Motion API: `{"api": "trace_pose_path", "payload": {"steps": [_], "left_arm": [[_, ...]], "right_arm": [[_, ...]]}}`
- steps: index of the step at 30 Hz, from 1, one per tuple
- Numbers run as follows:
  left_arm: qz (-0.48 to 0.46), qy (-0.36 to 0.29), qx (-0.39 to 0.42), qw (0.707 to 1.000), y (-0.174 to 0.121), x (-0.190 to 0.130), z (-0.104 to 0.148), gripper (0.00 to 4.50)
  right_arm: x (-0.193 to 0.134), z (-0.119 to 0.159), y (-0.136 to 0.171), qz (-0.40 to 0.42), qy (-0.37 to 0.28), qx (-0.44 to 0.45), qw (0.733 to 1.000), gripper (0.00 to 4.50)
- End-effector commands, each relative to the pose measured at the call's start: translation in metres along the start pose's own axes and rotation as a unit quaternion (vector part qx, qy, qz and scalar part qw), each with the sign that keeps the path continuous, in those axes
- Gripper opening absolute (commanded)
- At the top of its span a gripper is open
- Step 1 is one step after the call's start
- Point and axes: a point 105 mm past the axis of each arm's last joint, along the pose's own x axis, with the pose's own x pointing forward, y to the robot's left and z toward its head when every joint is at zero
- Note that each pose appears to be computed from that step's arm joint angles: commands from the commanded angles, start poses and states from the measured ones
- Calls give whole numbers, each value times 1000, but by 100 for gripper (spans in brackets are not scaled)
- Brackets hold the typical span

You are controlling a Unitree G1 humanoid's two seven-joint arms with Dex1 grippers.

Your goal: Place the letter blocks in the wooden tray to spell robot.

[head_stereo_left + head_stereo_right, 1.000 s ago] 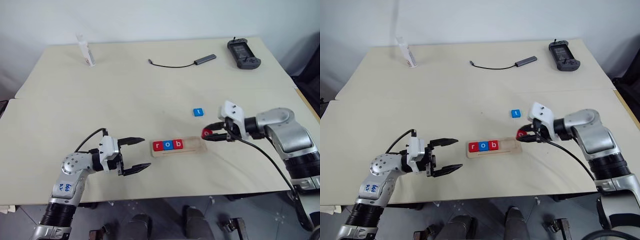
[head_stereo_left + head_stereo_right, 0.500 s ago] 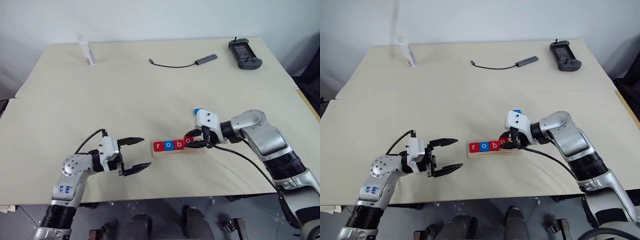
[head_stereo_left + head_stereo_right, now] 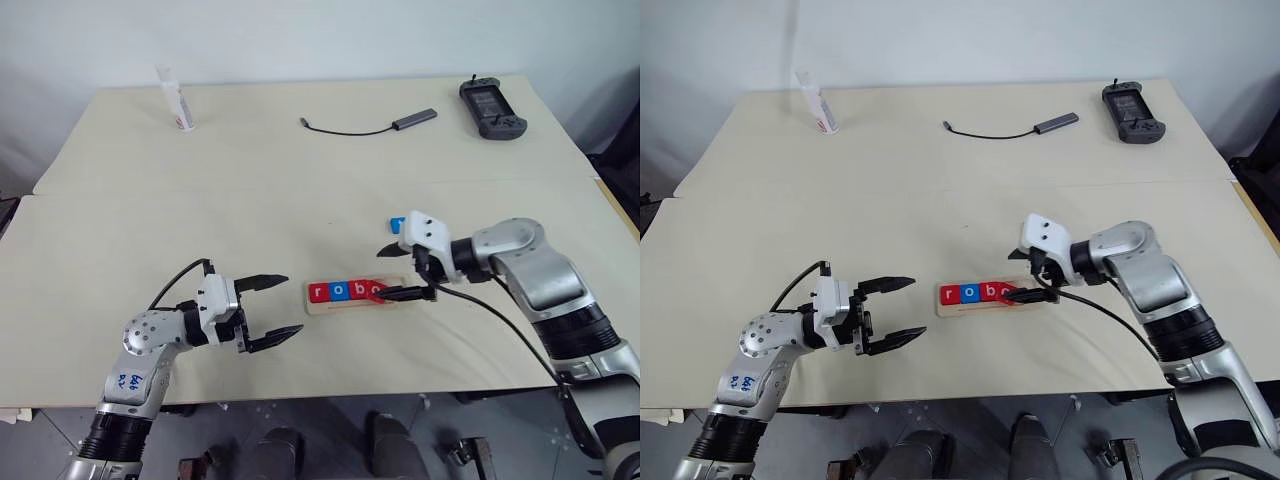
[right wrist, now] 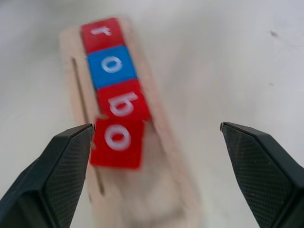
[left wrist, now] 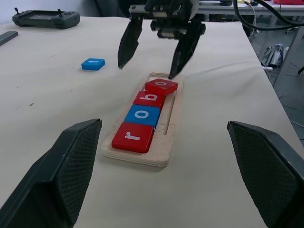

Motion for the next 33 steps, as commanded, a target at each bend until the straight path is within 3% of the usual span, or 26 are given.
{"api": "trace_pose_path", "payload": {"steps": [1, 12, 18, 33], "left_arm": [[-4, -12, 20, 1000, -1, 0, 11, 450], [-4, -12, 19, 1000, 0, 2, 13, 450], [-3, -11, 16, 1000, -1, 1, 13, 450], [4, -14, 16, 1000, -2, 4, 15, 450]], "right_arm": [[-11, 11, 10, 11, -24, -3, 1000, 386], [11, 19, 54, 64, -44, 11, 997, 2], [25, 12, 45, 26, -21, 34, 999, 2], [8, 1, 25, 9, 5, 26, 1000, 2]]}}
